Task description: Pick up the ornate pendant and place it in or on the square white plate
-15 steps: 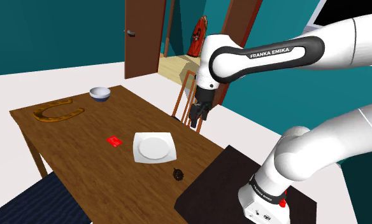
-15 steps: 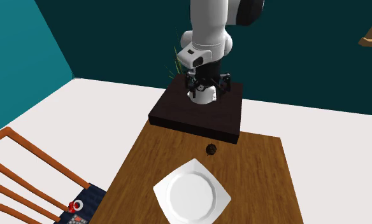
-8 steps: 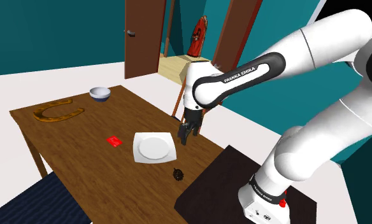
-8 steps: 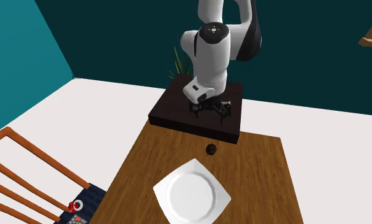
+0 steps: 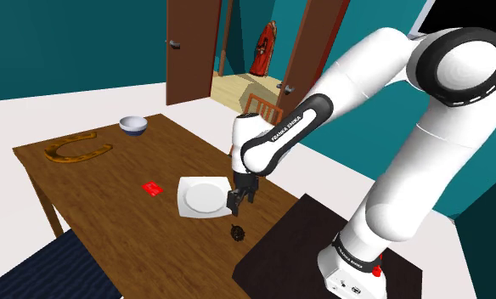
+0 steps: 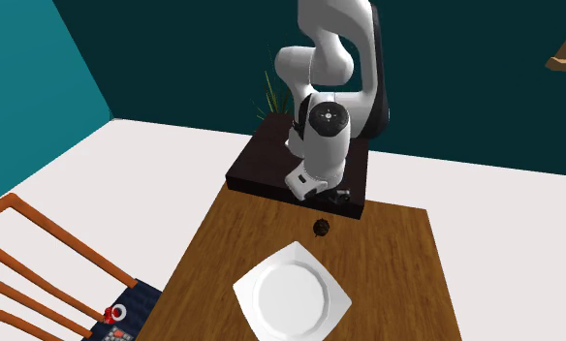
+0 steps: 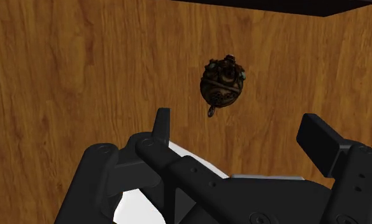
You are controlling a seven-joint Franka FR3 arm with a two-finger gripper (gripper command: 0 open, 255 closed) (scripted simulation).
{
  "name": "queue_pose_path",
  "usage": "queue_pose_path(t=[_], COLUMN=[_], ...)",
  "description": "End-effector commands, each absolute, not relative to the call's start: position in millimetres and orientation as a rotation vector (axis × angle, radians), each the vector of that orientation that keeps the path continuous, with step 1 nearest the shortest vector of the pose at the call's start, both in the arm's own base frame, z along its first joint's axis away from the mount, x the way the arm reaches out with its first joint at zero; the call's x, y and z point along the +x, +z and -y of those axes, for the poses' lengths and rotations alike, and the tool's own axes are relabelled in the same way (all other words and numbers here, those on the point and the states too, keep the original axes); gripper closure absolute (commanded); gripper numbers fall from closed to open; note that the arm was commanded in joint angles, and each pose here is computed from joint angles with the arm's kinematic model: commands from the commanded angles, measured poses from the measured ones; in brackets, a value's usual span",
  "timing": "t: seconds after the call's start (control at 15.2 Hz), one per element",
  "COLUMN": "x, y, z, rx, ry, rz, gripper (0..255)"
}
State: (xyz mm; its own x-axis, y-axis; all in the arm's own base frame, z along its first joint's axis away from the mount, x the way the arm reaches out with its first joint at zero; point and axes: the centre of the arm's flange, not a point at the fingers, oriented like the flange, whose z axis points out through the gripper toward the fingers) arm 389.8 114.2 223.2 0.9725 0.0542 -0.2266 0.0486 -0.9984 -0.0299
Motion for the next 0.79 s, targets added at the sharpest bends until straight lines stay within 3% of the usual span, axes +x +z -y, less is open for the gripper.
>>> queue_pose_path(t=[0.0,0.26,0.73], x=[390.9,394.5,386.1], y=[194.3,140.9,107.6], z=[-120.0,-128.8,-129.4], rx=[-3.097,-3.101,-3.101], ry=[0.379,0.426,0.428], rz=[0.074,0.060,0.060], gripper=[0,0,0])
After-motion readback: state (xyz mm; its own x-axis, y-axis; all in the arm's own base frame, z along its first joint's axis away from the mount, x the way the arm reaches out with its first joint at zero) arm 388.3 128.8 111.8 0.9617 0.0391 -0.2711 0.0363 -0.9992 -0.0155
